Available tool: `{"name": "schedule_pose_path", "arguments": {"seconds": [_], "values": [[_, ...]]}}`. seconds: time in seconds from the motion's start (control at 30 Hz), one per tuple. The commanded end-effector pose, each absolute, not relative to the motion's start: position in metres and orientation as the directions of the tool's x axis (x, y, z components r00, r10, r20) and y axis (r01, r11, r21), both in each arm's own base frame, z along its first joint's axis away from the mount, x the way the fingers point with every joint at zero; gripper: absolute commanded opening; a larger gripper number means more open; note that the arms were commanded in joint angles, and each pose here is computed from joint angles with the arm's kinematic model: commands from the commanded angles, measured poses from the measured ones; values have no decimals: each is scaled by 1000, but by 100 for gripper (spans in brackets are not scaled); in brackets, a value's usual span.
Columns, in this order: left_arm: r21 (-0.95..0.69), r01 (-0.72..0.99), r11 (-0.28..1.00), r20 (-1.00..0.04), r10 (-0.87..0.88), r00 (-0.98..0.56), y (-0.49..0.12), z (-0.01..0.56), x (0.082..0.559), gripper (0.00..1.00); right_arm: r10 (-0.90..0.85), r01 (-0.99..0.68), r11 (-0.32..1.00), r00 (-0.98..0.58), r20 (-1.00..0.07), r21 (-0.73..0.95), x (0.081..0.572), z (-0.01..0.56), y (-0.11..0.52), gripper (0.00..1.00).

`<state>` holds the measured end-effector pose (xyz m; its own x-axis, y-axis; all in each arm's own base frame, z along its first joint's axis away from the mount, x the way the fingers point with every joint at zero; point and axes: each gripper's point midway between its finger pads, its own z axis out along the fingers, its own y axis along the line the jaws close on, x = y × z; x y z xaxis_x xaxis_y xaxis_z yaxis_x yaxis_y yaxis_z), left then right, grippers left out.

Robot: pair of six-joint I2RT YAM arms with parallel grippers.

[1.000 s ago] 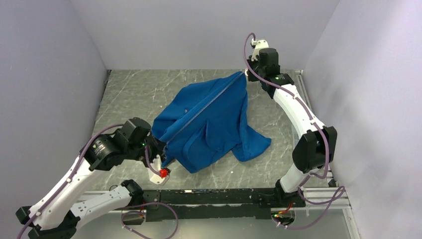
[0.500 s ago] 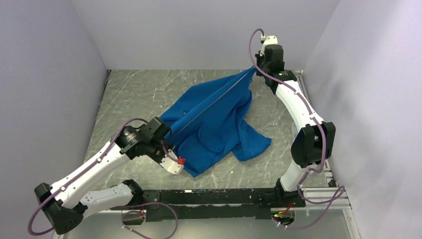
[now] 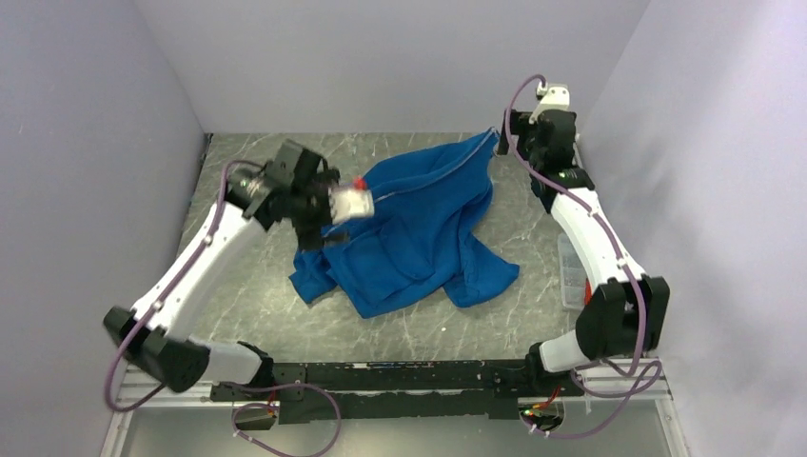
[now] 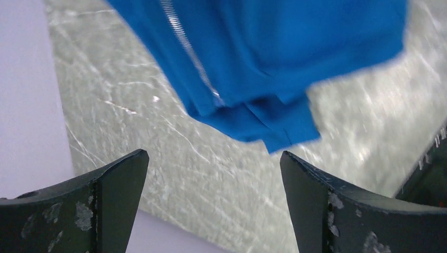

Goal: Zip up the jacket
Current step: Zip the zipper on the jacket, then reset both arms

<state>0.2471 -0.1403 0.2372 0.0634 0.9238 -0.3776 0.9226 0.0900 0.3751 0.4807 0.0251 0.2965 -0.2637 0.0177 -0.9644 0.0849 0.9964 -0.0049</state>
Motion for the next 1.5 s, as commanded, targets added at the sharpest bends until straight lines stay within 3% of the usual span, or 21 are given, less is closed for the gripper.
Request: {"name": "schedule_pose_path", "arguments": {"seconds": [0.0,0.13,0.23,0.33,0.6,0.9,1.23,1.37,1.47], "values": [[269,857,440,-615,763,-199,-155,265,306,100,68,71,996,-140,-988,58,452,321,25,100],[210,740,639,-730,606,-316,-136,278,348,100,174,115,981,-153,-973,157,428,302,12,100],[73,631,772,-758,454,-468,-103,268,373,100,276,213,948,-194,-941,234,407,272,-10,100],[-25,542,840,-753,341,-563,-67,242,384,100,370,317,899,-183,-911,302,388,241,-41,100],[-6,326,945,-791,194,-580,-14,149,399,99,383,542,802,-144,-913,251,349,149,-84,100],[-98,195,976,-868,12,-496,5,89,410,99,307,478,854,-145,-941,205,356,122,-80,100],[-60,185,981,-943,5,-332,8,68,403,100,214,435,888,-95,-972,153,367,122,-82,100],[-18,212,977,-982,23,-188,1,66,388,100,203,430,892,-105,-974,139,366,108,-80,100],[-2,220,976,-983,39,-181,1,67,385,100,185,460,879,-81,-979,128,360,110,-81,100]]}}
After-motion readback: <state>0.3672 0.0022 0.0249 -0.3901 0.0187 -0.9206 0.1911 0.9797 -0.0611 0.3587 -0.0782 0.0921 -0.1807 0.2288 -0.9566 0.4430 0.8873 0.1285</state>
